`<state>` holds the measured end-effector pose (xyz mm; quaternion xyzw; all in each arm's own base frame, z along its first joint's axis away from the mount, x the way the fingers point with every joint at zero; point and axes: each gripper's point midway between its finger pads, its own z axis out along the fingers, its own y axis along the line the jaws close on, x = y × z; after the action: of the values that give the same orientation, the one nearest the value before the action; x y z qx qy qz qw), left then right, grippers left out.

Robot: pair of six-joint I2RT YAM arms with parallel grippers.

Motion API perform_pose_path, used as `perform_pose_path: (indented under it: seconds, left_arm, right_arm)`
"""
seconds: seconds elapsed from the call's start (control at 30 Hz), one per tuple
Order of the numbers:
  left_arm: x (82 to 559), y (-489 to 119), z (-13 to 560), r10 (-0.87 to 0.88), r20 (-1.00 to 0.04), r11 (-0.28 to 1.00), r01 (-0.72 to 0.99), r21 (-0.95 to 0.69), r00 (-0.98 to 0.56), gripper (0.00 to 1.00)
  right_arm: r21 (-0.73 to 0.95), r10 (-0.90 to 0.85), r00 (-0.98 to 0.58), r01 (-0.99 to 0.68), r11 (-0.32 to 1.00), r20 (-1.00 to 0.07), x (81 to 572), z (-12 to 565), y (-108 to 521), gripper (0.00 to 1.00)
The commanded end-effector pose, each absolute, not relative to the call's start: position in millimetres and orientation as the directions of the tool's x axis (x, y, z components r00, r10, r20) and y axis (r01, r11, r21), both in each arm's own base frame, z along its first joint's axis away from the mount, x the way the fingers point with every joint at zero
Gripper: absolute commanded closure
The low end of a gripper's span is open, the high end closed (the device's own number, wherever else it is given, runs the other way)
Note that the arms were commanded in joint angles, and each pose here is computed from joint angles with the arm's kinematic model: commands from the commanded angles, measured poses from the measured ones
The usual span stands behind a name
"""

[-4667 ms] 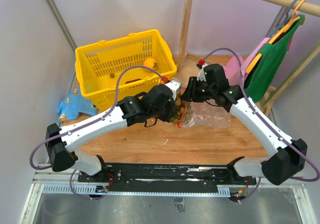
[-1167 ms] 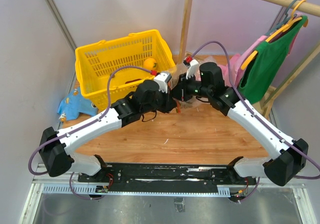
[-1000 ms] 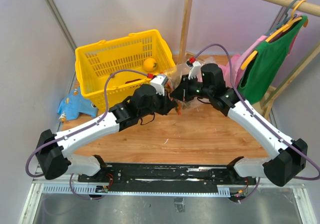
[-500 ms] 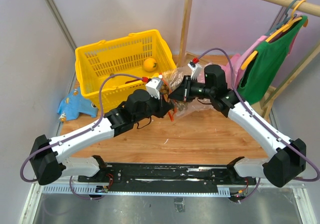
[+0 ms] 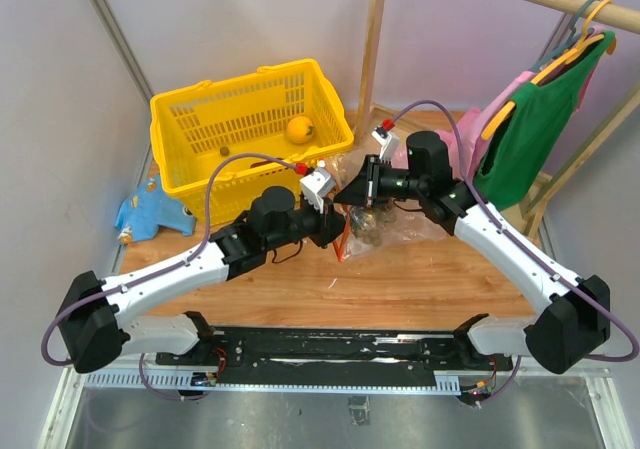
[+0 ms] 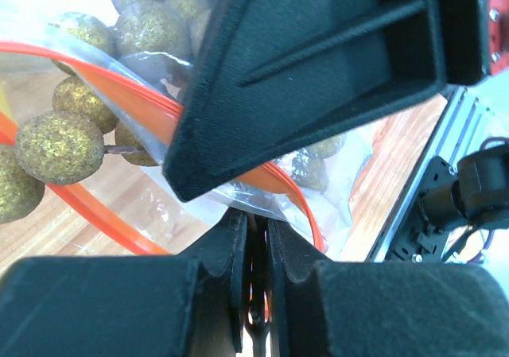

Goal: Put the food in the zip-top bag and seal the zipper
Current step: Place the fake fruit in the zipper food storage bag.

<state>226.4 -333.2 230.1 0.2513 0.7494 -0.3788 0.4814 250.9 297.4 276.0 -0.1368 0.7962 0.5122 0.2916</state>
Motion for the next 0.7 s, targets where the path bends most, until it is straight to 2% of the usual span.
perform_pose_path:
  seconds: [0.0, 0.23, 0.43, 0.67]
  left_arm:
    - [206.8, -341.0, 260.1, 0.006, -0.965, 0.442, 0.866, -0.233, -0.263, 0.86]
    - [183.6, -352.4, 243.4, 0.132, -0.964, 0.315, 0.932, -0.178, -0.229, 0.84]
    - [187.7, -345.4, 223.7, 0.196, -0.94, 0.378, 0.906, -0.19, -0.279, 0.82]
    - [202.2, -329.8, 239.7, 0.104, -0.944, 0.506, 0.834, -0.222, -0.314, 0.52]
  right_arm:
    - [0.74, 0.079, -0.789, -0.53, 0.413, -0.609, 250.6, 284.4, 297.4, 0.99]
    - [0.742, 0.044, -0.79, -0.553, 0.38, -0.611, 249.7, 280.4, 303.3, 0.99]
    - [0.722, 0.042, -0.778, -0.56, 0.406, -0.627, 252.4, 280.6, 299.5, 0.99]
    - [0.729, 0.051, -0.787, -0.542, 0.419, -0.615, 254.9, 276.3, 298.8, 0.99]
